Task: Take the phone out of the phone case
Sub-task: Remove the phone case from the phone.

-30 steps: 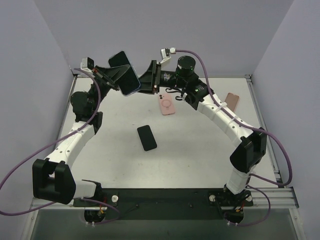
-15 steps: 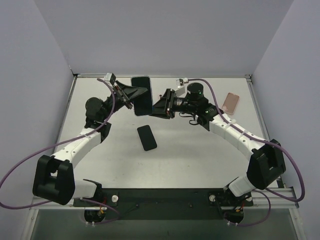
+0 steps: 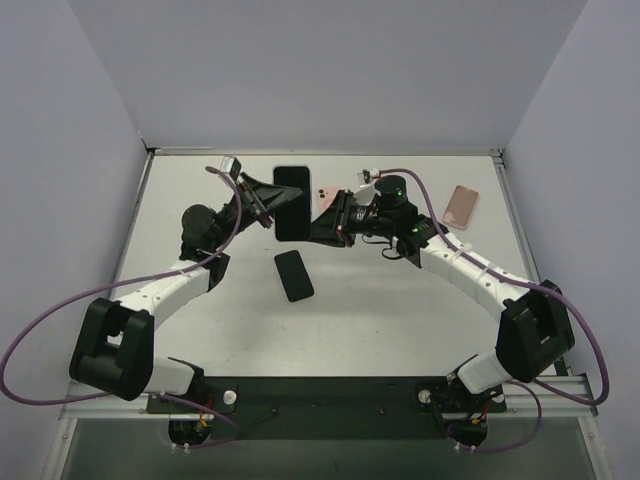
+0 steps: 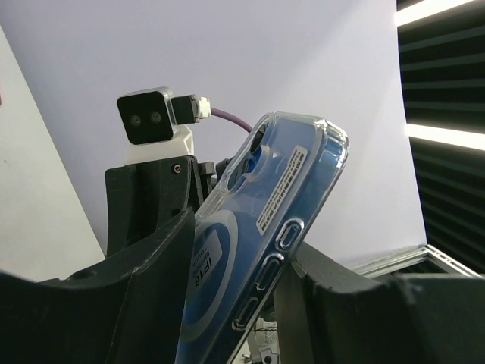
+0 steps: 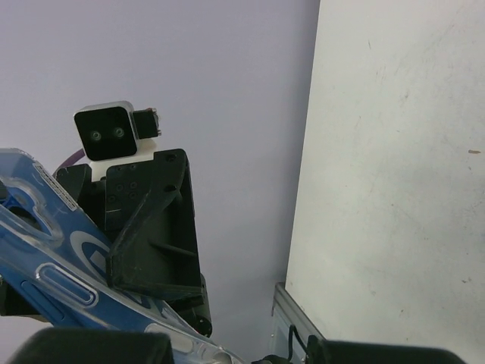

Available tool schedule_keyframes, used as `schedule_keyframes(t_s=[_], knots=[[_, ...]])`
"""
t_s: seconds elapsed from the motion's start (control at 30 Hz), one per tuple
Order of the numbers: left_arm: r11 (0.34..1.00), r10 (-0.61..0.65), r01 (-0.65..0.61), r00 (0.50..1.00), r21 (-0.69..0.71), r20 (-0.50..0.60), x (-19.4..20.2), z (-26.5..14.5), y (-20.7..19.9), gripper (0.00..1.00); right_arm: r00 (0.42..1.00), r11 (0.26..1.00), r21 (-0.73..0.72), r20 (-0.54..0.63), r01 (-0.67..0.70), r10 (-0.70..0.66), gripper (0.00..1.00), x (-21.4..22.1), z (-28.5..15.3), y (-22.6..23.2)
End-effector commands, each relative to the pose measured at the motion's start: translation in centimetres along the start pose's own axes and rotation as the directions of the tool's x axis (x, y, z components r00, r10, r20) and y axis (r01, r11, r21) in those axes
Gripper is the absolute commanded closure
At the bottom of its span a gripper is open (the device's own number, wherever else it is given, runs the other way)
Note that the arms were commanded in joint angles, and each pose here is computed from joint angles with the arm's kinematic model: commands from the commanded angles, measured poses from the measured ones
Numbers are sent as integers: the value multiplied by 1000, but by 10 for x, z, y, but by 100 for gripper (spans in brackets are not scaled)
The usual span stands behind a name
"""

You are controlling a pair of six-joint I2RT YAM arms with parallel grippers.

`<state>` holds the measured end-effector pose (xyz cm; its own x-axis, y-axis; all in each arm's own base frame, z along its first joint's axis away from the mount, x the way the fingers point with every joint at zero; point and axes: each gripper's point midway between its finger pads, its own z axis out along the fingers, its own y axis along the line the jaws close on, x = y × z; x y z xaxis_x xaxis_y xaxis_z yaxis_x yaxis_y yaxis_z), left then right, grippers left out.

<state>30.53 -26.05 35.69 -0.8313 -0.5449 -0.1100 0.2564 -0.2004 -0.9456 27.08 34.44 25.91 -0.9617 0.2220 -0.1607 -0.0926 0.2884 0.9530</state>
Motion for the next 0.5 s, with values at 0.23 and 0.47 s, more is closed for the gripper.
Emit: schedule_keyframes(t_s=[0.23, 0.47], knots=[[981, -78, 103, 985, 165, -154, 47, -5, -28, 100, 965, 996, -48, 258, 70, -56, 63, -48, -1, -5], [960, -217, 235, 968, 155, -124, 47, -3, -6, 100, 947, 986, -122, 315, 112, -68, 60, -54, -3, 6]])
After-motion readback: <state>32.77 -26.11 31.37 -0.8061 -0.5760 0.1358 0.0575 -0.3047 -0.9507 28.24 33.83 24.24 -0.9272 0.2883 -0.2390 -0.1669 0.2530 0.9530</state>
